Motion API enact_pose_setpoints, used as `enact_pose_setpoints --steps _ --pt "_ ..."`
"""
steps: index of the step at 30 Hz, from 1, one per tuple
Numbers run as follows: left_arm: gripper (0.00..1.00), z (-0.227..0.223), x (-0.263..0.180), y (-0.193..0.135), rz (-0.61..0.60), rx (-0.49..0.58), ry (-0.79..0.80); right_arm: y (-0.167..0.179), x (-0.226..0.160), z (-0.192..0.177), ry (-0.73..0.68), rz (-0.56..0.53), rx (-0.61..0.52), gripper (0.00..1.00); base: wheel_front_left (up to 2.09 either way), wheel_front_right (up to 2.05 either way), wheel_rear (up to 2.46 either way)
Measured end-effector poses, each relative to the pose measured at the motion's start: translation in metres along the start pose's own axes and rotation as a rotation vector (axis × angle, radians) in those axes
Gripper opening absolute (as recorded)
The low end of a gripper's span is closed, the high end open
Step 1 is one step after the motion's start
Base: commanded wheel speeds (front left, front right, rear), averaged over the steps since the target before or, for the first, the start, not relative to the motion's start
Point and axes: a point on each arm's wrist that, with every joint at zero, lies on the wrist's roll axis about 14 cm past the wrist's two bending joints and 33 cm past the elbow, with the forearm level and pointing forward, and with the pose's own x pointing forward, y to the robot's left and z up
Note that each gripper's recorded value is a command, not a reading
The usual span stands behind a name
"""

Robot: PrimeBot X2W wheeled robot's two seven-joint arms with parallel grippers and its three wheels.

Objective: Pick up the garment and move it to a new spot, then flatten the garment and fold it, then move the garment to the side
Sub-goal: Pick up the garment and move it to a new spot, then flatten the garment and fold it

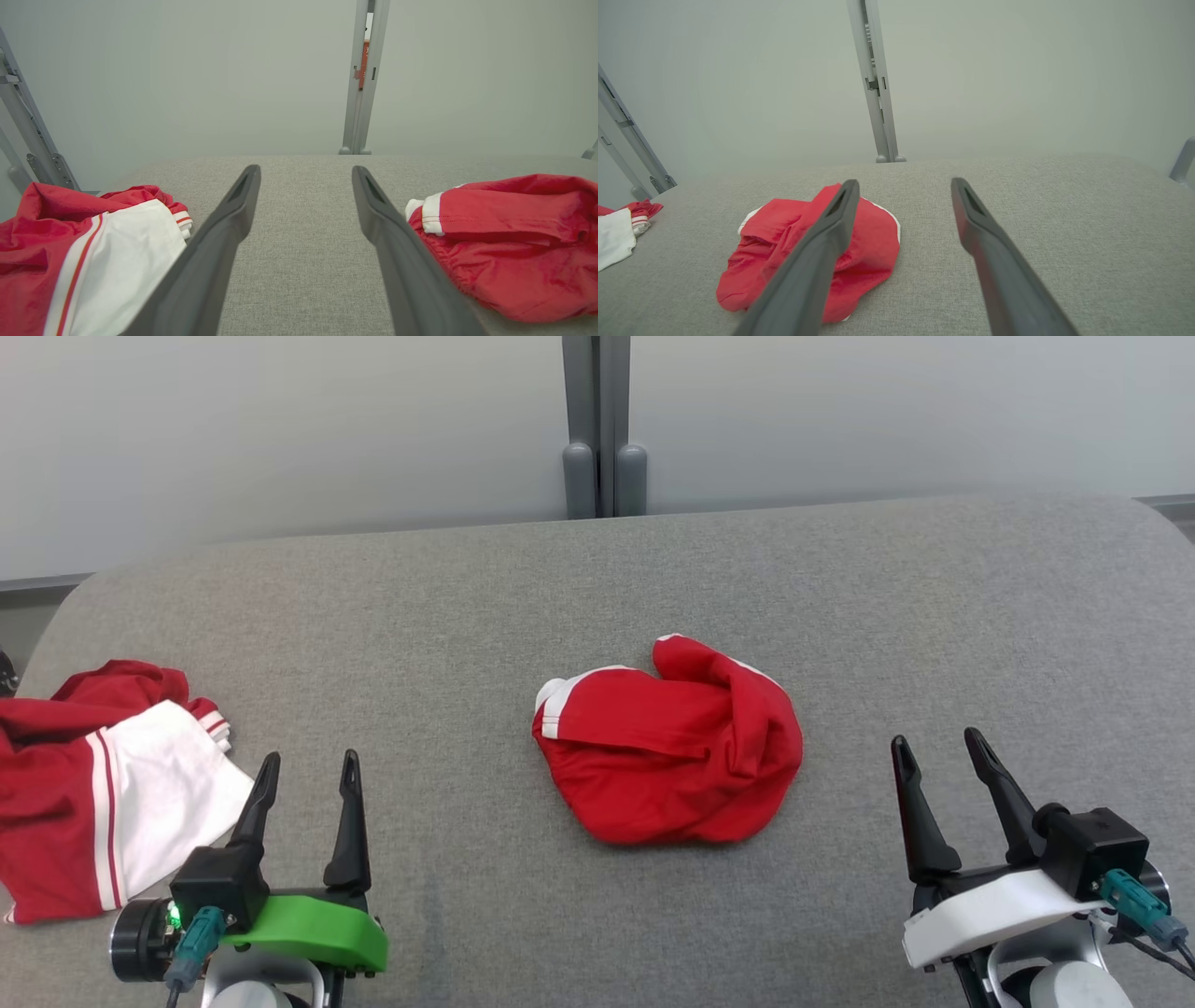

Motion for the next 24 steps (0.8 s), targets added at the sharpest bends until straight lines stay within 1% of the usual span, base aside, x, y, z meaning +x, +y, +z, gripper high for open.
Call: enact_pose_setpoints --steps 17,24 --pt "1.00 -0.0077 -0.0001 -0.0011 -0.007 0.006 0.023 -0.0030 0.0004 0.0002 0.001 -0.011 0.002 1.00 0.00 0.00 0.00" --pt "1.00 -0.0081 0.0035 -0.0041 -0.015 0.004 0.022 -0.0053 0.0046 -0.0047 0.023 -0.015 -0.007 1.00 0.00 0.00 0.00"
